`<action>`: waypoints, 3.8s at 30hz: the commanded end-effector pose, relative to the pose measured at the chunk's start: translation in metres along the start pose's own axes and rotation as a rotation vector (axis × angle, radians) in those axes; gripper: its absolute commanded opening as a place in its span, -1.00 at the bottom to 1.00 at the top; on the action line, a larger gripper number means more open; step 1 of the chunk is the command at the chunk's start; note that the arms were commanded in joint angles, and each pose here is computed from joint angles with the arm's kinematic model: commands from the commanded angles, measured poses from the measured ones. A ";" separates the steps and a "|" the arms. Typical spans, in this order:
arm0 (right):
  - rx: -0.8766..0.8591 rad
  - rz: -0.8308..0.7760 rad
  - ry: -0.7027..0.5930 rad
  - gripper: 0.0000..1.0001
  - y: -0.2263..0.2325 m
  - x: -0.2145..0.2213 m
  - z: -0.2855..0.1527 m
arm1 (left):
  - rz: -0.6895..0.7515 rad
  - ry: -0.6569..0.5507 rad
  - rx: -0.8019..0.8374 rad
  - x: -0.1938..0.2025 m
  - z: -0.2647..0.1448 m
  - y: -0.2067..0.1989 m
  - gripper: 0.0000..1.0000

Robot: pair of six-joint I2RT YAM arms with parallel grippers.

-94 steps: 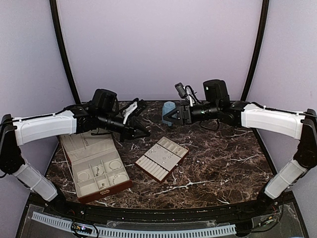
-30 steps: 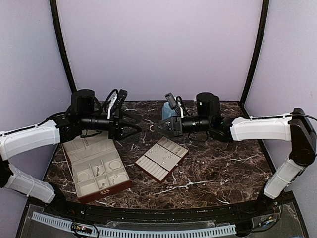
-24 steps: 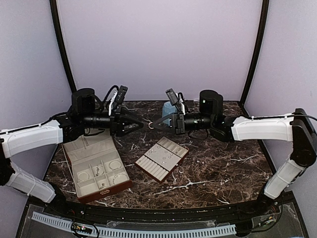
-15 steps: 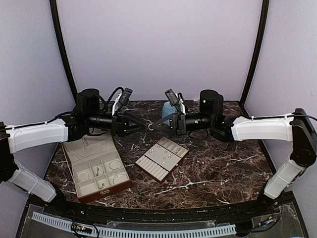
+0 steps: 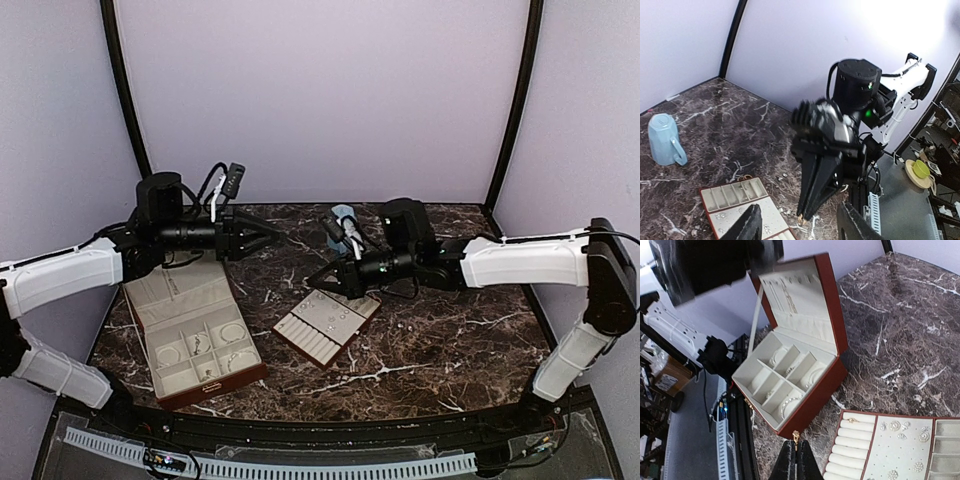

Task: Organize the mixed jewelry
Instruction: Place the ring in the ring tray.

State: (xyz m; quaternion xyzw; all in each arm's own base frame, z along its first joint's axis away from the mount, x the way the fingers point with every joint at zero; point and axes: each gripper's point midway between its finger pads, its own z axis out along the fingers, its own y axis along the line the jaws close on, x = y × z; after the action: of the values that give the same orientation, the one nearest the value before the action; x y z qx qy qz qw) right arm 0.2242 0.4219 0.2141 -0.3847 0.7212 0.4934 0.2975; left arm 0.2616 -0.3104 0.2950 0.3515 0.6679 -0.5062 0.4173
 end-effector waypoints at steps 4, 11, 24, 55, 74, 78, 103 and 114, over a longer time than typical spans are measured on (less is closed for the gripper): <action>0.102 -0.087 0.182 -1.00 -0.029 0.060 0.026 | 0.057 -0.029 -0.068 -0.017 -0.023 0.016 0.09; 0.138 -0.169 0.290 -1.00 -0.039 0.081 0.048 | 0.130 -0.050 -0.176 -0.036 -0.049 0.038 0.11; 0.227 -0.354 0.467 -1.00 -0.066 0.092 0.076 | 0.158 -0.046 -0.255 -0.028 -0.066 0.052 0.18; 0.663 0.868 0.417 -1.00 -0.044 0.137 0.033 | 0.126 -0.066 -0.435 -0.029 -0.084 0.070 0.20; 0.898 1.023 0.487 -1.00 -0.054 0.170 0.030 | 0.132 -0.105 -0.399 -0.037 -0.087 0.056 0.21; 0.924 1.023 0.481 -1.00 -0.057 0.169 0.030 | 0.145 -0.112 -0.401 -0.040 -0.089 0.053 0.21; 1.196 0.961 0.587 -1.00 -0.085 0.199 -0.061 | 0.156 -0.100 -0.425 -0.036 -0.090 0.058 0.22; 1.241 0.876 0.576 -1.00 -0.108 0.181 -0.080 | 0.153 -0.088 -0.434 -0.033 -0.088 0.063 0.22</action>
State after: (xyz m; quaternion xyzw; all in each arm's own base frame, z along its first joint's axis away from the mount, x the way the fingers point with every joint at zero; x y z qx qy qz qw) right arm 0.2107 0.2921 0.0381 0.0733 0.9970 -0.0113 0.0235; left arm 0.3115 -0.2136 0.3150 0.2760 0.7159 -0.3411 0.5432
